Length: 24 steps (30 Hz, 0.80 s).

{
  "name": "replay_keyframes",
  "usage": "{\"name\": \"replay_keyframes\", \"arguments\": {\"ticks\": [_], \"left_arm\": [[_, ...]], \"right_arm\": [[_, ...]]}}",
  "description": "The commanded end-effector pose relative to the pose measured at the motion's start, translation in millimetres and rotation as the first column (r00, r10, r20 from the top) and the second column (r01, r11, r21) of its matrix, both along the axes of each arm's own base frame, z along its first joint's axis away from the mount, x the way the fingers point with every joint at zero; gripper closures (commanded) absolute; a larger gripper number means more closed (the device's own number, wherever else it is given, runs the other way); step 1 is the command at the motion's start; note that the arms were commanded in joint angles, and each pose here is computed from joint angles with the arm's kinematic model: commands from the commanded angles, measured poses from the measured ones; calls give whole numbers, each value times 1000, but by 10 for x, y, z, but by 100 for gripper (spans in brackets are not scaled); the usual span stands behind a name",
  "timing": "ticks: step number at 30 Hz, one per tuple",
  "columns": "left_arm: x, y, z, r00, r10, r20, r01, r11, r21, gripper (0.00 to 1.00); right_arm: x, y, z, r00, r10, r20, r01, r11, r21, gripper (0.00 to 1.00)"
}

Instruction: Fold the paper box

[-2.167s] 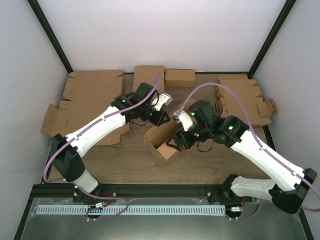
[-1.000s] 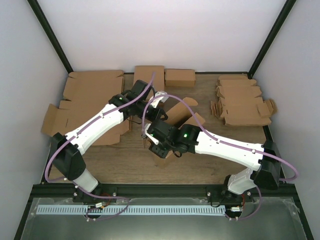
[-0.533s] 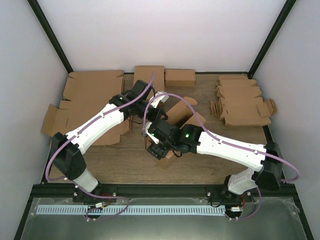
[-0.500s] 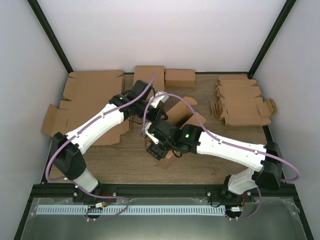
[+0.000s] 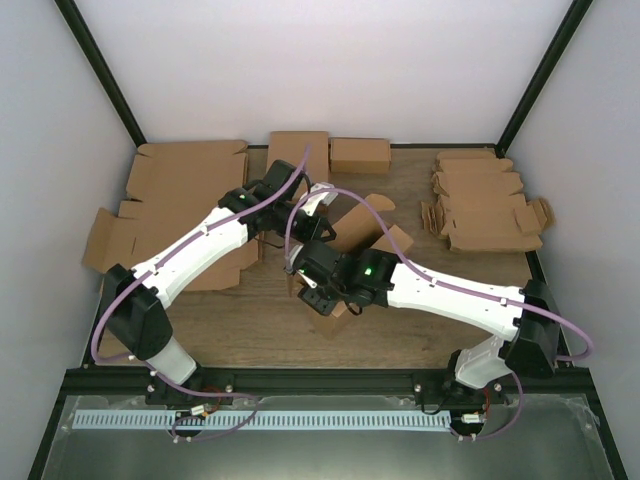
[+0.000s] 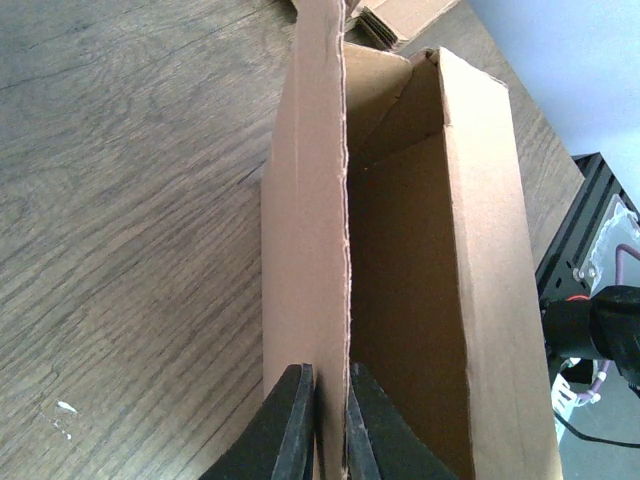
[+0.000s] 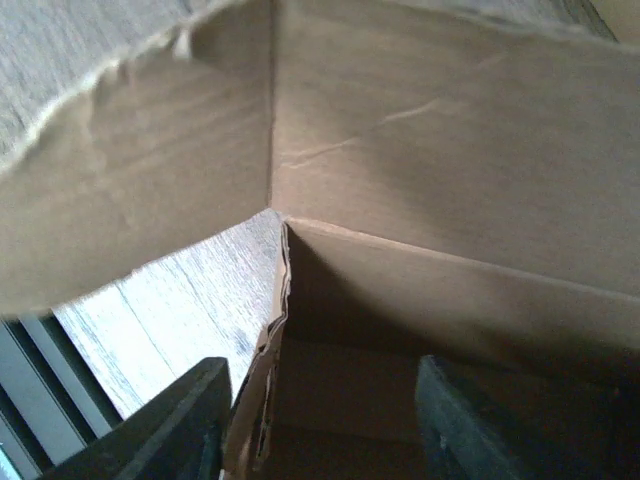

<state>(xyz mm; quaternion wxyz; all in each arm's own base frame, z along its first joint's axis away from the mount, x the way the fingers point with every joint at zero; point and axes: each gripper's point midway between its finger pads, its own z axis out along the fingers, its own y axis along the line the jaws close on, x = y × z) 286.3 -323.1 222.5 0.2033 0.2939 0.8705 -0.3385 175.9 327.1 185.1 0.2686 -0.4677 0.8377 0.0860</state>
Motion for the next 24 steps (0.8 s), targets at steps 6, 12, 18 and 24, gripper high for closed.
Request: {"name": "replay_keyframes", "arguments": {"ticks": [6, 12, 18, 24], "left_arm": [[24, -40, 67, 1000, -12, 8, 12, 1000, -28, 90], [19, -38, 74, 1000, -12, 8, 12, 999, -29, 90], [-2, -47, 84, 1000, -14, -3, 14, 999, -41, 90], [-33, -62, 48, 1000, -6, -16, 5, 999, -52, 90]], "right_arm": [[81, -43, 242, 996, -73, 53, 70, 996, 62, 56], [81, -51, 267, 995, -88, 49, 84, 993, 78, 60], [34, -23, 309, 997, -67, 31, 63, 993, 96, 50], [-50, -24, 545, 998, -64, 0, 63, 983, 172, 32]]}}
